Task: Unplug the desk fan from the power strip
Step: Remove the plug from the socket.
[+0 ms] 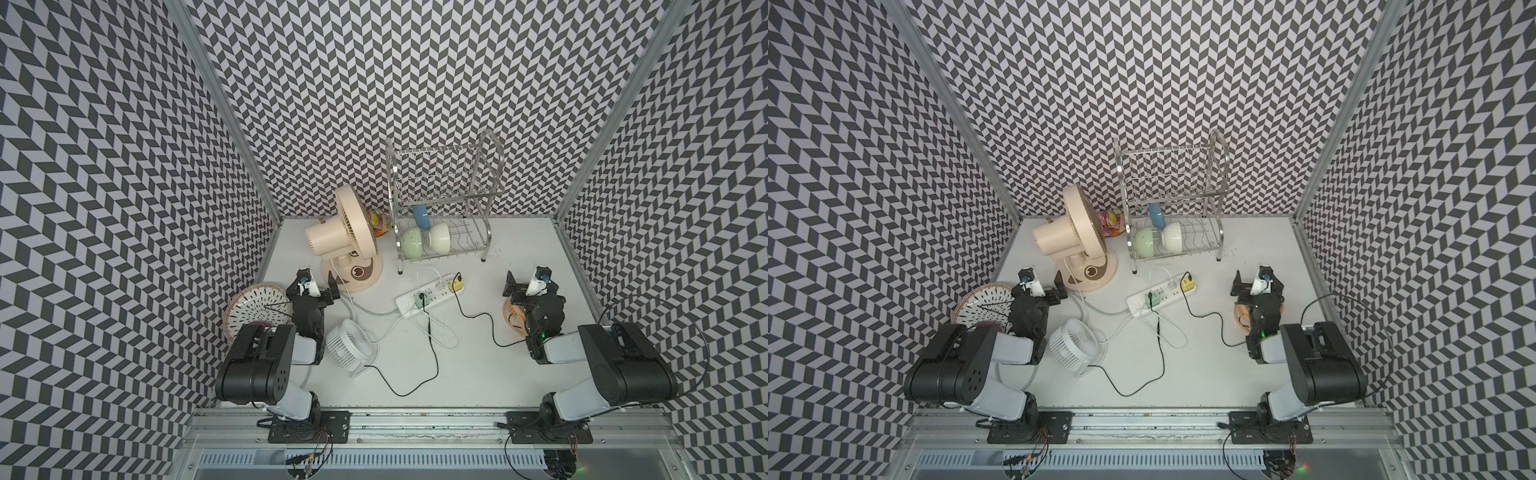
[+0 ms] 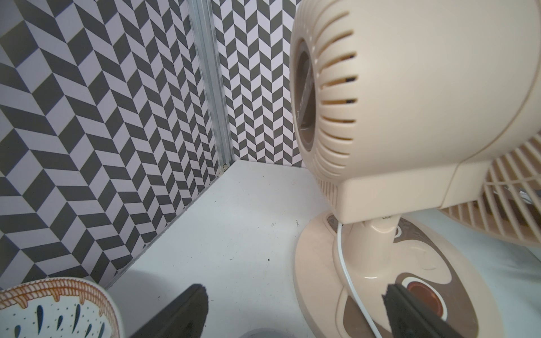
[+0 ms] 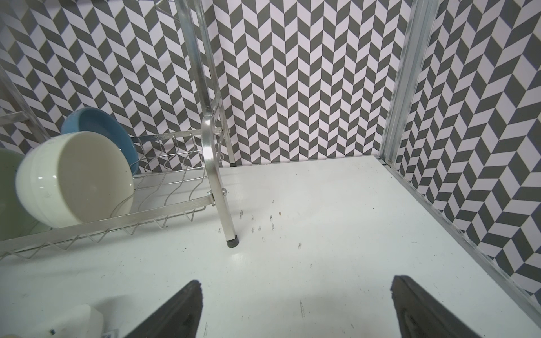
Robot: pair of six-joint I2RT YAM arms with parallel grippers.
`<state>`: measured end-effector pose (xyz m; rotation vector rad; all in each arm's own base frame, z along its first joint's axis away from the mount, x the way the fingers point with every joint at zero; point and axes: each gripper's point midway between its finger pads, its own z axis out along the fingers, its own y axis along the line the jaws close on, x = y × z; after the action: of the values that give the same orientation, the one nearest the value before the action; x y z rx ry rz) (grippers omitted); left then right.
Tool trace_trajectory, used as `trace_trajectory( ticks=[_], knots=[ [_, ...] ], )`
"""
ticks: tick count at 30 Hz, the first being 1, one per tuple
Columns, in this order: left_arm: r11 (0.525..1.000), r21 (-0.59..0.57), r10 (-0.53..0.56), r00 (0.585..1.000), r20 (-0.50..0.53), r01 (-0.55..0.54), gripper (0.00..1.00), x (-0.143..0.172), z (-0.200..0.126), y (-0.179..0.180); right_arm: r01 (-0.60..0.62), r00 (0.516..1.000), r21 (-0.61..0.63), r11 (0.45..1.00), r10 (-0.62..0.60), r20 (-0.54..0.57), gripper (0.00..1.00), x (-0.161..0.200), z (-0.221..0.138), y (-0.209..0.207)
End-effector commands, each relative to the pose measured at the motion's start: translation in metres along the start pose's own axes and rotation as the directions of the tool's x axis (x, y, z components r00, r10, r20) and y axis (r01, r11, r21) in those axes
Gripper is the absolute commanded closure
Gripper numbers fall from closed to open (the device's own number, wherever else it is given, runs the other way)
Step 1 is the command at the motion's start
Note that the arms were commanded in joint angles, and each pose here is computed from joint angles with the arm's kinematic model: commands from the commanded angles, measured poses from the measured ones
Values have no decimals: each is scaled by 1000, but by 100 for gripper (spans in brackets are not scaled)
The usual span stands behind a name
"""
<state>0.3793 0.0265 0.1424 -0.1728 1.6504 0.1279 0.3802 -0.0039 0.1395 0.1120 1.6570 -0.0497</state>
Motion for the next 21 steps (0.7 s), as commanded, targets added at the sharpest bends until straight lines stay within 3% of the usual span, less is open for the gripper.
trace_trajectory(
  ticks=[1, 8, 12, 14, 15, 21],
  knots=[
    [1000, -4, 19, 1000, 7, -19, 0, -24, 3, -3, -17, 993, 2, 1000, 17, 119, 0, -43, -13, -1],
    [999, -37, -5, 998, 69, 7, 0, -64, -16, 0, -63, 981, -73, 995, 75, 179, 0, -96, -34, 9],
    [984, -114, -127, 988, 87, 137, 0, -86, -22, 15, -260, 935, -18, 965, 257, 244, 0, -122, -49, -11],
    [967, -151, -191, 978, 86, 203, 0, -94, -23, 22, -451, 882, 80, 889, 431, 188, 0, -111, -48, -30],
    [956, -167, -229, 970, 85, 240, 0, -95, -23, 25, -480, 873, 87, 873, 467, 141, 0, -105, -48, -29],
    [961, -32, -274, 961, 39, 275, 0, -111, -22, 0, -597, 802, -166, 785, 575, -164, 0, -83, -48, 36]
  ],
)
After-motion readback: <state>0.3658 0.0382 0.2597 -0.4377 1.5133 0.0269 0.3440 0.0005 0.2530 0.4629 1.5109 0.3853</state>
